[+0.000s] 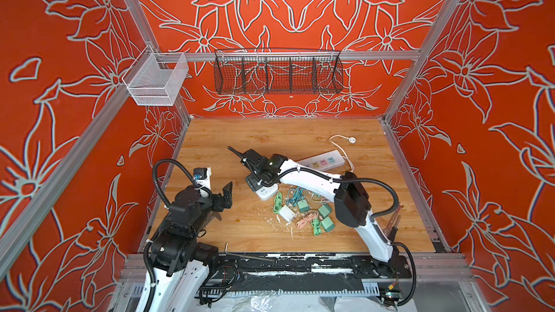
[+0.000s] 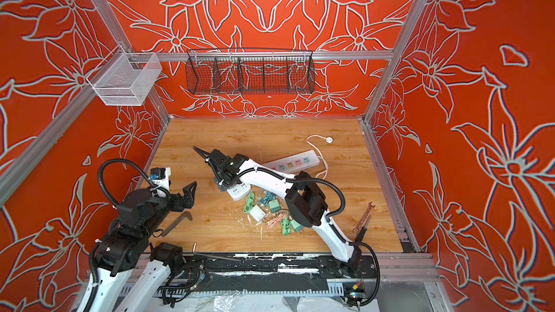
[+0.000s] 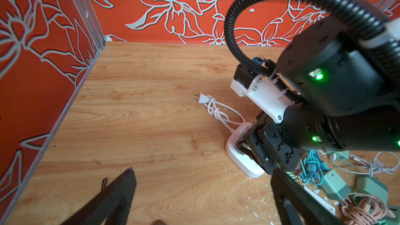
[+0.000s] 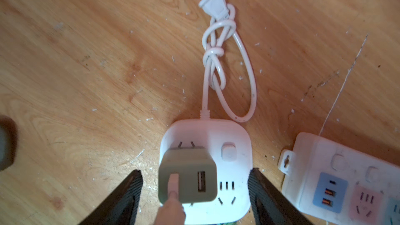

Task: Insert the plug
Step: 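Open the left gripper and withdraw while the right gripper moves over the socket, then press the green charger down into the socket with the right gripper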

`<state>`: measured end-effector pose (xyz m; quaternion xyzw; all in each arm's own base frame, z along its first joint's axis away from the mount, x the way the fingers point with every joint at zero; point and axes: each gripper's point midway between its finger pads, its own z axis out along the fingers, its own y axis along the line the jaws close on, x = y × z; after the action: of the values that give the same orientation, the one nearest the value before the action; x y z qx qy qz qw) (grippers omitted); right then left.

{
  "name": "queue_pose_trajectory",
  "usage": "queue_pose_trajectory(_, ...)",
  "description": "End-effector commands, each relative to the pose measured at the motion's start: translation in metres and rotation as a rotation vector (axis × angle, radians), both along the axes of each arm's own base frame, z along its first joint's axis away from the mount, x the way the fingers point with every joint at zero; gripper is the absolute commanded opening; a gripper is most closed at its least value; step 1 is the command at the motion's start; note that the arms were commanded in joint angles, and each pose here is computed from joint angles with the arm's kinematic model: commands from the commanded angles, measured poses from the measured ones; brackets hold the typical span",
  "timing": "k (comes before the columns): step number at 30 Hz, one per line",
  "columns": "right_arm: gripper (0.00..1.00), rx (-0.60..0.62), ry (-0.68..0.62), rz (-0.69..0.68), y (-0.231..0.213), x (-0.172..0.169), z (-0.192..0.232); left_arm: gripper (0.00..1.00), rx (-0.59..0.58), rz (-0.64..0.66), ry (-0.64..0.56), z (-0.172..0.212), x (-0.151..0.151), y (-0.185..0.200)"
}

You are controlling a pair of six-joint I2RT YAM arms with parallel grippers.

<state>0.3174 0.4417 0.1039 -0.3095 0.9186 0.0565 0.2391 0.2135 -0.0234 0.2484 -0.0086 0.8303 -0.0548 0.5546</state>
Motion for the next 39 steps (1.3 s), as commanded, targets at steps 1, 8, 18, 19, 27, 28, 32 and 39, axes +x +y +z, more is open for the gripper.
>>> queue_pose_trajectory(1,0.73,-0.041,0.038,-0.006,-0.010,-0.004,-0.002,0.97,-0.002,0.017,-0.016,0.000,0.000,0.003)
queue_pose_trajectory(8,0.64,-0.022,0.062,0.031,-0.002,-0.007,-0.005,0.97,-0.002,0.011,-0.025,0.000,0.000,0.002)
queue_pose_trajectory(18,0.58,-0.002,0.067,0.060,0.008,-0.006,-0.011,0.97,-0.004,0.002,-0.033,0.001,-0.001,0.001)
queue_pose_trajectory(19,0.57,0.003,0.066,0.060,0.009,-0.005,-0.011,0.97,-0.004,-0.001,-0.034,0.001,0.000,0.000)
queue_pose_trajectory(27,0.42,-0.009,0.091,0.052,0.007,-0.009,-0.019,0.97,-0.003,-0.007,-0.036,0.001,0.000,-0.001)
queue_pose_trajectory(28,0.40,-0.014,0.097,0.053,0.006,-0.010,-0.021,0.97,-0.003,-0.007,-0.037,0.001,0.000,-0.001)
queue_pose_trajectory(32,0.35,-0.012,0.121,0.050,0.005,-0.015,-0.029,0.97,-0.002,-0.006,-0.037,0.001,-0.001,0.000)
queue_pose_trajectory(39,0.28,-0.008,0.126,0.049,0.000,-0.022,-0.049,0.97,-0.001,-0.006,-0.039,0.001,-0.001,0.000)
